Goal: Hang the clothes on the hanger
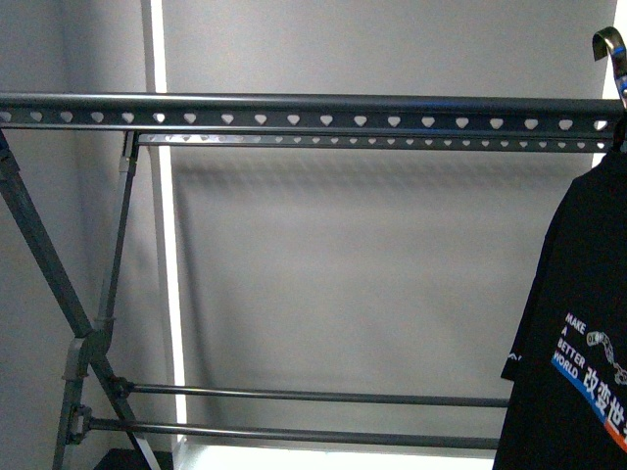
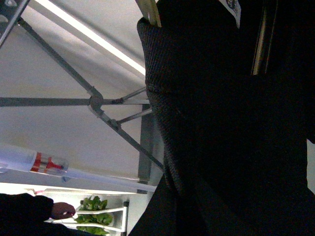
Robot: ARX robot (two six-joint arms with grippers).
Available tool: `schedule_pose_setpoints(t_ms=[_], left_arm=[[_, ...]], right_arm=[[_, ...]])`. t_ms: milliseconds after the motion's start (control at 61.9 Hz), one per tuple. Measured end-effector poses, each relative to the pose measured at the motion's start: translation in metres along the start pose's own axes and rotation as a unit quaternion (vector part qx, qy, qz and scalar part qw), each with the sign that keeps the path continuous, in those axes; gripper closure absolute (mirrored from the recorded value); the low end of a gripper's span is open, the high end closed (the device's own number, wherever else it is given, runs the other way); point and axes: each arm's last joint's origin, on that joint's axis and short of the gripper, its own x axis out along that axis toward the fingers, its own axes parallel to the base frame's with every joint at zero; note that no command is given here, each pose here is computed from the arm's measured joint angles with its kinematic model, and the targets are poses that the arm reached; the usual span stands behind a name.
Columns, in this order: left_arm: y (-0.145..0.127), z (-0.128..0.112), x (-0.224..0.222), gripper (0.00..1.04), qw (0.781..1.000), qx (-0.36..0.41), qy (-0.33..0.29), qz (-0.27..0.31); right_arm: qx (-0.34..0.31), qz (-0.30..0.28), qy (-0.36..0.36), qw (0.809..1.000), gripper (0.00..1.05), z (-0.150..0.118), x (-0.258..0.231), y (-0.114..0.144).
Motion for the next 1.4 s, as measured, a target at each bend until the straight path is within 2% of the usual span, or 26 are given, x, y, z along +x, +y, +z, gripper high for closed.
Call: schedule_pose_setpoints(t_ms=[323, 727, 920, 1017, 1405], left_arm=[[0.000, 0.002, -0.012, 1.01, 1.000, 0.000, -0.004, 0.000], [0.000, 0.002, -0.019, 1.01, 1.000, 0.000, -0.004, 0.000], [0.000, -0.003, -0.028, 1.01, 1.000, 0.000, 0.012, -0.001], [0.000, -0.001, -0.031, 1.01, 1.000, 0.000, -0.001, 0.000], [0.000, -0.001, -0.032, 1.01, 1.000, 0.000, -0.001, 0.000]], right_arm=[[0.035, 0.001, -0.007, 0.999, 1.00, 0.040, 0.056, 0.012], [0.038, -0.020, -0.019, 0.999, 1.00, 0.066, 0.099, 0.029], [0.035, -0.031, -0.017, 0.999, 1.00, 0.061, 0.115, 0.030], [0.036, -0.026, -0.016, 0.999, 1.00, 0.055, 0.124, 0.029], [0.073, -0.022, -0.016, 0.997, 1.00, 0.045, 0.136, 0.030]])
